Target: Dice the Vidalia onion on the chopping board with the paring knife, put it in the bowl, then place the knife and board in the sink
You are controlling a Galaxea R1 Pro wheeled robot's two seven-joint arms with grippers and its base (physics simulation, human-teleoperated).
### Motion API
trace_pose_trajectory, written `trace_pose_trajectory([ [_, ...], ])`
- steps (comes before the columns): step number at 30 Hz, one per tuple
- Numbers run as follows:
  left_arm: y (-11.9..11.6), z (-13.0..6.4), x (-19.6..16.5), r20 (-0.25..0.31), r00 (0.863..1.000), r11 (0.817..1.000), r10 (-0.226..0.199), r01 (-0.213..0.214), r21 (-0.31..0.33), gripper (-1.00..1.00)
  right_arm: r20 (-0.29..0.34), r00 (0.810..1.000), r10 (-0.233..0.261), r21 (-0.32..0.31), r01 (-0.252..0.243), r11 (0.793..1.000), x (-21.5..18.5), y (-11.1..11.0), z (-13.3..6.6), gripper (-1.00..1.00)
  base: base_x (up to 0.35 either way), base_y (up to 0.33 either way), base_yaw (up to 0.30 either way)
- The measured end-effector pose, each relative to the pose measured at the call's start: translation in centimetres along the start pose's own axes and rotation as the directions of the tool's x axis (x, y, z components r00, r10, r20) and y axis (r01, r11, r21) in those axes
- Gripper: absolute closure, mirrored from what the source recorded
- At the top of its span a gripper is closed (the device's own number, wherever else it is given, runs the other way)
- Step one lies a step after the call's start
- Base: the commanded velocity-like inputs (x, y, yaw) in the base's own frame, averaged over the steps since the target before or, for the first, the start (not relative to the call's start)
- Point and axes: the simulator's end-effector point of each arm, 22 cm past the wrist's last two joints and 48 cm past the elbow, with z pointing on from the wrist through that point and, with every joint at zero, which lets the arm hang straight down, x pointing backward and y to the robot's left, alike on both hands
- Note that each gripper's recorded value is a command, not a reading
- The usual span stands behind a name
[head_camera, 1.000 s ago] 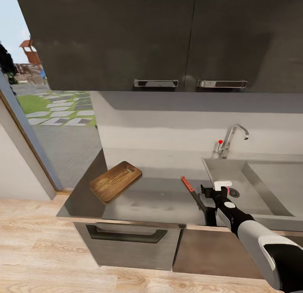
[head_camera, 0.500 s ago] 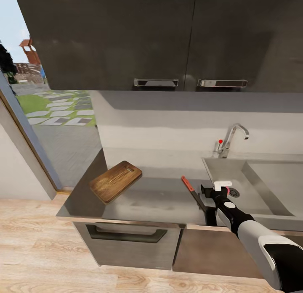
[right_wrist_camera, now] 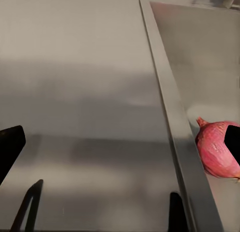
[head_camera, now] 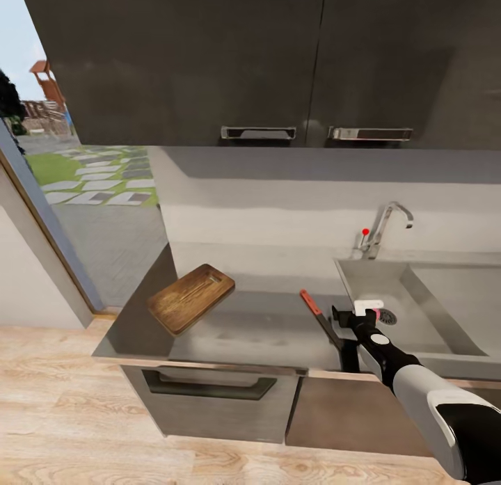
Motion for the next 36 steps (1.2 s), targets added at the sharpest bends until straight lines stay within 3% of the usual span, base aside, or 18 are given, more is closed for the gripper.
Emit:
trace_pose_trajectory([
  [36, 0.0, -0.1, 1.3, -0.033, 0.999, 1.0, 0.001, -0.001, 0.0, -1.0, -0.029, 1.0, -0.001, -0.003, 0.0, 1.0, 2.1, 0.3, 0.6, -1.0, 0.04, 0.0, 0.0],
])
